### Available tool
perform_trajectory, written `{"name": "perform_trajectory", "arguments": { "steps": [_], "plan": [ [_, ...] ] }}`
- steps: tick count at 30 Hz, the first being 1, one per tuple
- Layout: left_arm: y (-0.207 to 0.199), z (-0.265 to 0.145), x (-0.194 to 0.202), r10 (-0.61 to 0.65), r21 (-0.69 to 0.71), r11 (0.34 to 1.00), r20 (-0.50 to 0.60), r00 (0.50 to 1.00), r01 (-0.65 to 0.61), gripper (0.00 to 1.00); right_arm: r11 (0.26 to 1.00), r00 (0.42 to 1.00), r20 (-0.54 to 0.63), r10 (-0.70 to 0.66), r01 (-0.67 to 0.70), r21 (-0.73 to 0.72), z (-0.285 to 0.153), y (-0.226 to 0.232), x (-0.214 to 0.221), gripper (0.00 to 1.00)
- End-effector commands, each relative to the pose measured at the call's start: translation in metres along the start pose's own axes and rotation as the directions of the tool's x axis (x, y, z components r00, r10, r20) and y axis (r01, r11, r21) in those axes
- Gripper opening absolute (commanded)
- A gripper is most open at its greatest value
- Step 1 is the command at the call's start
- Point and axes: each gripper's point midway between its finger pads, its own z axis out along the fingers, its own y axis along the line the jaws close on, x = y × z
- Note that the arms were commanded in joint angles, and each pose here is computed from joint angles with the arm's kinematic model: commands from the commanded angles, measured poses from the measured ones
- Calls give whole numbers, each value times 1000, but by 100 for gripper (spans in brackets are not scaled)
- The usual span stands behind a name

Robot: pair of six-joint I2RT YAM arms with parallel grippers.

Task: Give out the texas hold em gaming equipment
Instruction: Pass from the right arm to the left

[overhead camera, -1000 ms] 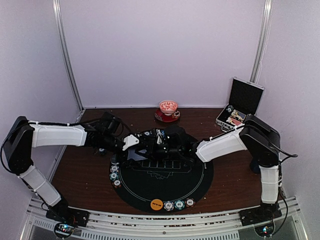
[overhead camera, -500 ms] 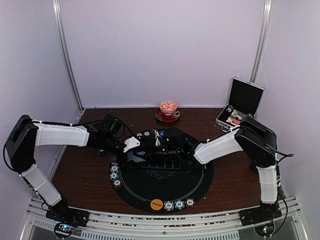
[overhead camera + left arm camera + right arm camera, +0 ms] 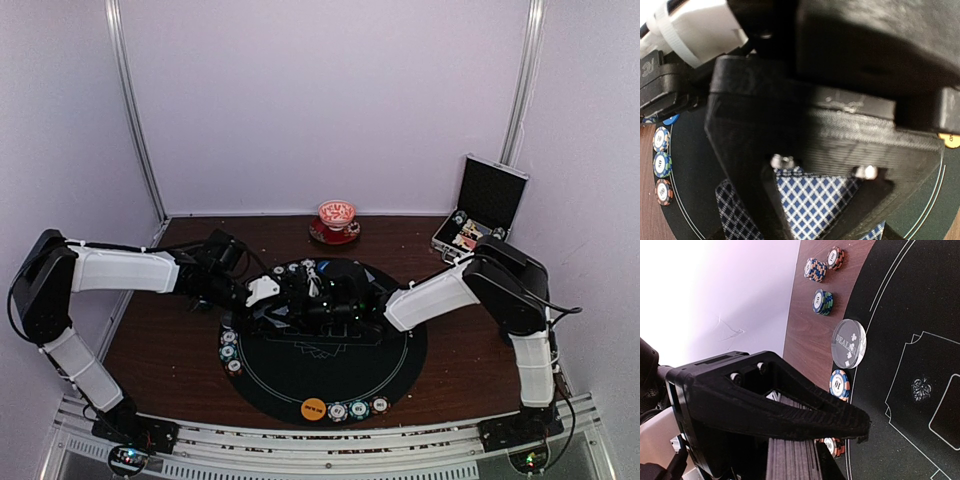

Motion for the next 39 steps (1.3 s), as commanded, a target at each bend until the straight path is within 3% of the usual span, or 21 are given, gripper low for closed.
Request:
{"name": "perform_trajectory", "arguments": {
  "steps": [1, 5, 11, 18, 39],
  "plan": [
    [-5, 3, -4, 35, 25, 999, 21, 999, -35, 51, 998, 1000, -2, -30, 30, -60, 4, 21, -3, 16],
    [-7, 3, -1, 35, 32, 999, 12, 999, -35, 50, 998, 999, -3, -41, 41, -53, 3, 22, -2, 22],
    [-7, 6, 4, 26, 43, 999, -7, 1000, -26, 53, 997, 999, -14, -48, 47, -67, 3, 26, -1, 24],
    [-10, 9, 13, 21, 54, 998, -45, 999, -18, 50, 997, 997, -13, -76, 75, -26, -1, 20, -5, 36],
    [-5, 8, 25, -1, 24, 1000, -106, 994, 4, 48, 982, 993, 18, -114, 110, 156, -14, -28, -16, 28]
  ]
}}
